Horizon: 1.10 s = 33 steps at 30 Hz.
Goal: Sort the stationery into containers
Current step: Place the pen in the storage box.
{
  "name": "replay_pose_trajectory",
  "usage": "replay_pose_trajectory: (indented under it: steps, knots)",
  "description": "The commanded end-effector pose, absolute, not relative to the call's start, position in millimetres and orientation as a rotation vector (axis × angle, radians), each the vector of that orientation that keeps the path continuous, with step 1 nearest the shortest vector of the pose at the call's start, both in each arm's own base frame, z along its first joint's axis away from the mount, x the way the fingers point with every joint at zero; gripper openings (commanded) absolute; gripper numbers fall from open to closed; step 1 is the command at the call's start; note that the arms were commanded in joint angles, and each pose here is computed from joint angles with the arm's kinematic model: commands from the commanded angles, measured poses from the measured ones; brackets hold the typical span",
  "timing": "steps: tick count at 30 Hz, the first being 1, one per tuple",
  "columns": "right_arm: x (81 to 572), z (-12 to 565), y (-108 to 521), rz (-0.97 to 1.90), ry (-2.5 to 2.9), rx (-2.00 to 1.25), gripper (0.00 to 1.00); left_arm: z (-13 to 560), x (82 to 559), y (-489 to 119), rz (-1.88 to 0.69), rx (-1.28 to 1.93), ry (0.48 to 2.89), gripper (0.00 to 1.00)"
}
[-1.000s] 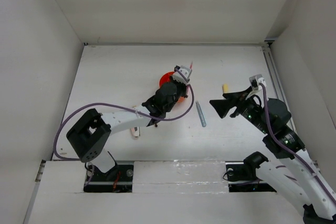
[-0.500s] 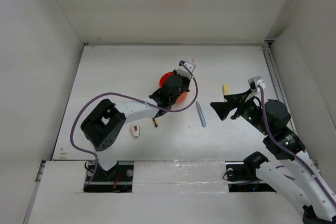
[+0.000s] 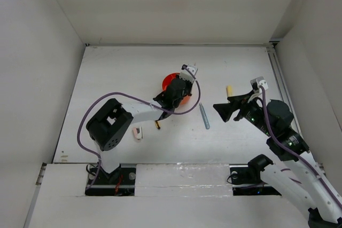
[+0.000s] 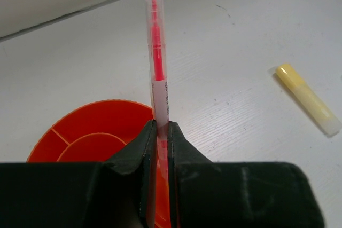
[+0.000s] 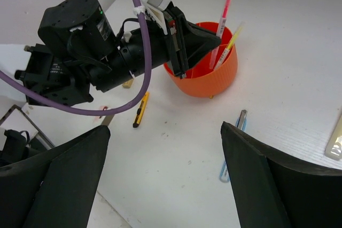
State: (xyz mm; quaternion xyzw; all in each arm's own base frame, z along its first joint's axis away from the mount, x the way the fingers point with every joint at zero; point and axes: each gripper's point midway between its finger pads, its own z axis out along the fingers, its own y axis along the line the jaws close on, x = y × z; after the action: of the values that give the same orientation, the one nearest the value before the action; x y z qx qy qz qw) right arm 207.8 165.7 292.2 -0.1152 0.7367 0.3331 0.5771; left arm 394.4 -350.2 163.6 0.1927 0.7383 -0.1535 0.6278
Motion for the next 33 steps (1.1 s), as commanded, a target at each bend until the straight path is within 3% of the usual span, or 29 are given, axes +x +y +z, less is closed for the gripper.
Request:
replay_pose_trajectory:
  steps: [1,9,12,15,18,25,26,27,28,33]
  knots:
    - [209,307,165,0.783,1.671,-0.275,0.91,181,392,-349,-0.401,0.386,1.646,0.00]
    - [211,310,167,0.792,1.664,-0.267,0.91,172,388,-338,-0.374,0.361,1.679,0.00]
    - [213,303,168,0.789,1.683,-0.268,0.91,176,383,-337,-0.394,0.362,1.679,0.07]
    - [214,303,170,0.796,1.683,-0.275,0.91,197,378,-334,-0.427,0.345,1.650,0.21]
    - [215,301,171,0.801,1.695,-0.268,0.91,214,368,-333,-0.459,0.347,1.619,0.45]
    - [218,298,171,0.792,1.706,-0.260,0.91,257,352,-328,-0.507,0.324,1.567,0.59]
    - [219,298,171,0.781,1.702,-0.273,0.91,273,348,-320,-0.507,0.297,1.543,0.66]
    - [222,295,170,0.762,1.709,-0.271,0.91,277,347,-314,-0.504,0.273,1.551,0.86]
    - [224,295,167,0.743,1.707,-0.267,0.93,292,346,-311,-0.523,0.233,1.539,0.97]
    - [249,272,163,0.607,1.831,-0.283,1.00,327,350,-275,-0.534,0.018,1.601,1.00]
